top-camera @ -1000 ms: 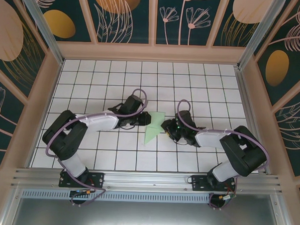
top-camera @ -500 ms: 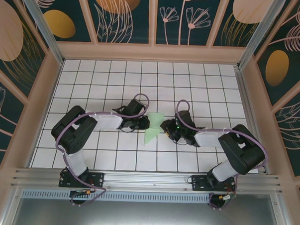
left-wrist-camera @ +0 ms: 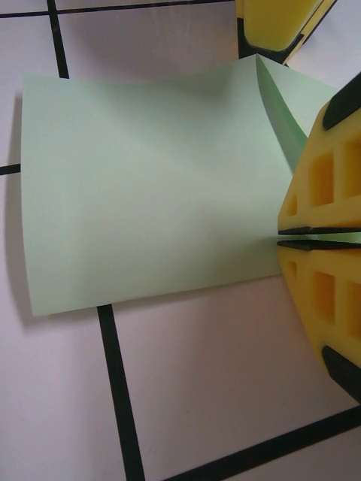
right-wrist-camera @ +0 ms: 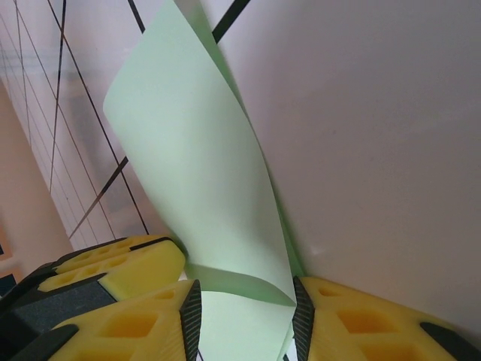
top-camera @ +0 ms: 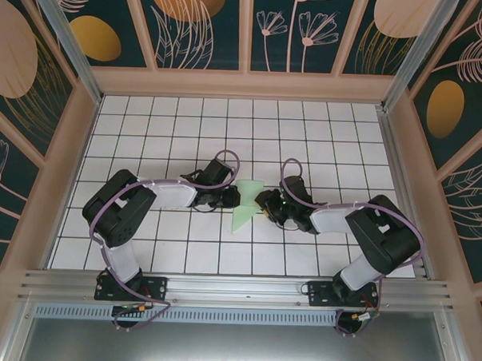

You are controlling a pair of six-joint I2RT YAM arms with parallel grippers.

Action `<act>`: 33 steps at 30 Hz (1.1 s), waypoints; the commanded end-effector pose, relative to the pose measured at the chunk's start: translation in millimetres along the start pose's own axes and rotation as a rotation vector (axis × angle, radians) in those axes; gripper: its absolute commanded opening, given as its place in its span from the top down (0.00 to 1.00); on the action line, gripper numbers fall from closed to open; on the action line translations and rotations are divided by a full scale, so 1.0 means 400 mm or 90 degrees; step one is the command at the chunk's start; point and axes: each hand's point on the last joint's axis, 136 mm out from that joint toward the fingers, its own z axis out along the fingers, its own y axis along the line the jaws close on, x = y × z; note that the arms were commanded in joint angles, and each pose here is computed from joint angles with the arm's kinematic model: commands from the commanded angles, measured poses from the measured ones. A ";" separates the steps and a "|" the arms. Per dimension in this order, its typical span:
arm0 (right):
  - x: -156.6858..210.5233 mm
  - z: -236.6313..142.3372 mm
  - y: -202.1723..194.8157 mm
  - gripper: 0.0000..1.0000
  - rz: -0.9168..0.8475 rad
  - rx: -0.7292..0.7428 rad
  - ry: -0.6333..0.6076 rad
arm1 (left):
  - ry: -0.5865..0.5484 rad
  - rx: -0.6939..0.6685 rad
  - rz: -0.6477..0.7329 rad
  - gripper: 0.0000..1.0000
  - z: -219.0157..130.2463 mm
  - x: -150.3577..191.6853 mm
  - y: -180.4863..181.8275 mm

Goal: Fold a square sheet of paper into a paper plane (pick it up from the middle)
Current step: Fourth fold the wing at the center of the table.

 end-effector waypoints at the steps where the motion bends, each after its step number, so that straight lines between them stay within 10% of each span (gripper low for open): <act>1: -0.007 0.006 0.038 0.60 0.004 -0.034 0.002 | 0.015 -0.008 0.000 0.85 0.003 0.021 0.017; 22: -0.009 0.004 0.096 0.68 -0.143 -0.080 0.049 | -0.113 -0.070 -0.010 0.63 -0.166 -0.085 -0.007; 33: -0.040 0.037 0.117 0.65 -0.215 -0.094 0.107 | -0.114 0.103 0.003 0.63 -0.239 -0.010 -0.115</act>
